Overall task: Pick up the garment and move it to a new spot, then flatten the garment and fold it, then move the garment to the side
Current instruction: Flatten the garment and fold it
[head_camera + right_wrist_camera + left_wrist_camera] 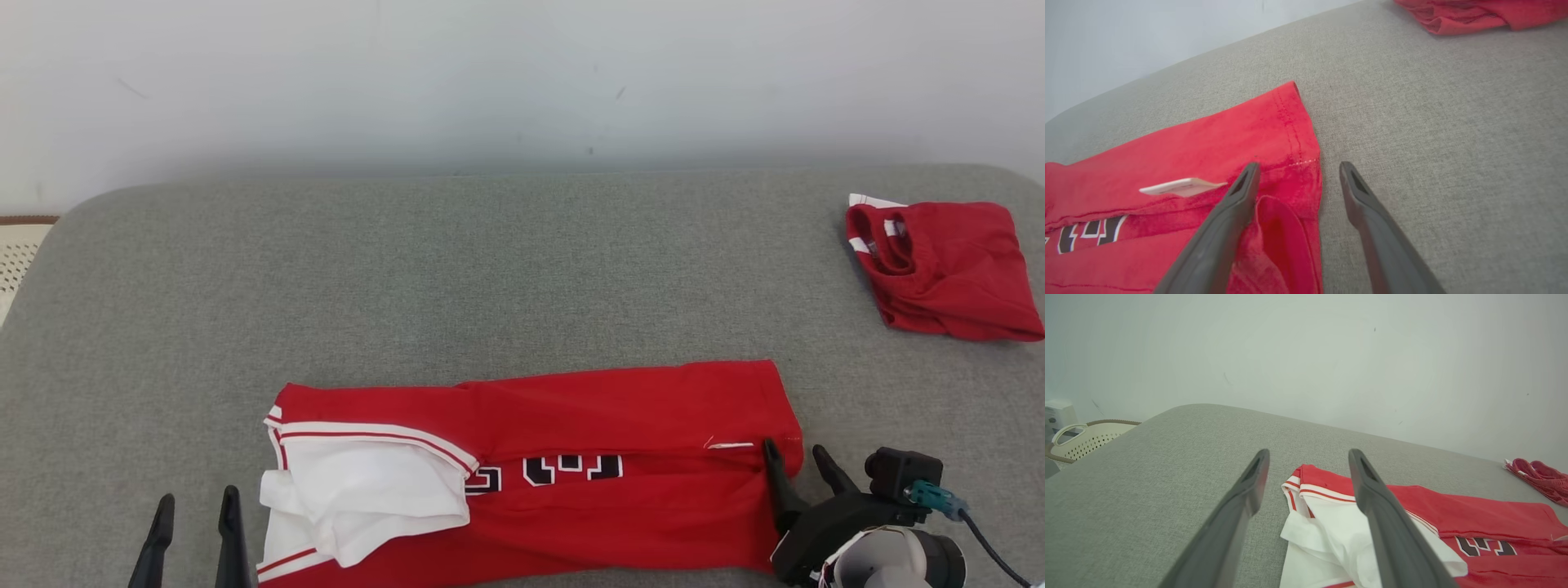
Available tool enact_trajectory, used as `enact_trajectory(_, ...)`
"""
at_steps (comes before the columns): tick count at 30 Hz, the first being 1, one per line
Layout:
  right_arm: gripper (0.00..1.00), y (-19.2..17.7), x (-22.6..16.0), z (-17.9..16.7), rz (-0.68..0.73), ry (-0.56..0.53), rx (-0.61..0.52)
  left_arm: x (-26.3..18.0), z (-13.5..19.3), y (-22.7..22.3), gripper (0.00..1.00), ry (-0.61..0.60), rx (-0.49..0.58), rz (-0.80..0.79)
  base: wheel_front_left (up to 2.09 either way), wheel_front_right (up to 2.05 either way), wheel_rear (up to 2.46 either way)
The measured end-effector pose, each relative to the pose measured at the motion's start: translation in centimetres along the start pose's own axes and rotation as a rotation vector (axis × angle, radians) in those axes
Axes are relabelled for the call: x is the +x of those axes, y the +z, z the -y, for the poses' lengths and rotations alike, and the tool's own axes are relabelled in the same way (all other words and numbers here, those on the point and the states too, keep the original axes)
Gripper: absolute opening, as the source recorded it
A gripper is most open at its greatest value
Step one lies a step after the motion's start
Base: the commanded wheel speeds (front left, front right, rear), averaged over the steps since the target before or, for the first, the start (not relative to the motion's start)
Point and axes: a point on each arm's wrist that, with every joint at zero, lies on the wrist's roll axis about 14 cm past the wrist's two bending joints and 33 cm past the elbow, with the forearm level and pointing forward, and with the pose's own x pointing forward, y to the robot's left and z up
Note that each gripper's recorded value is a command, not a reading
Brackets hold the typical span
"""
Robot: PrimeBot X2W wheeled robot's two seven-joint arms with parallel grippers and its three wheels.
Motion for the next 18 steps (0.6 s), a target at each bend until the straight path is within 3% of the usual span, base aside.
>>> enact_trajectory(12, 1.0, -2.3, 0.8, -0.1, -0.089, -0.013, -0.007, -0.3, -0.6, 0.1, 1.0, 0.019, 0.001, 0.0, 0.0, 0.0, 0.0)
enact_trajectory(13, 0.84, -2.3, 0.9, -0.1, -0.091, -0.013, -0.008, -0.3, -0.6, 0.1, 1.0, 0.019, 0.001, 0.0, 0.0, 0.0, 0.0)
enact_trajectory(15, 0.08, -2.3, 1.1, -0.1, -0.092, -0.011, -0.01, -0.4, -0.6, 0.1, 1.0, 0.021, 0.0, 0.0, 0.0, 0.0, 0.0)
enact_trajectory(16, 0.0, -2.3, 1.2, -0.2, -0.093, -0.008, -0.009, -0.4, -0.6, 0.1, 1.0, 0.022, 0.0, -0.001, 0.0, 0.0, 0.0)
enact_trajectory(18, 0.0, -2.1, 1.5, -0.6, -0.087, 0.0, -0.009, -0.4, -0.7, 0.0, 1.0, 0.024, 0.0, -0.003, 0.0, 0.0, 0.0)
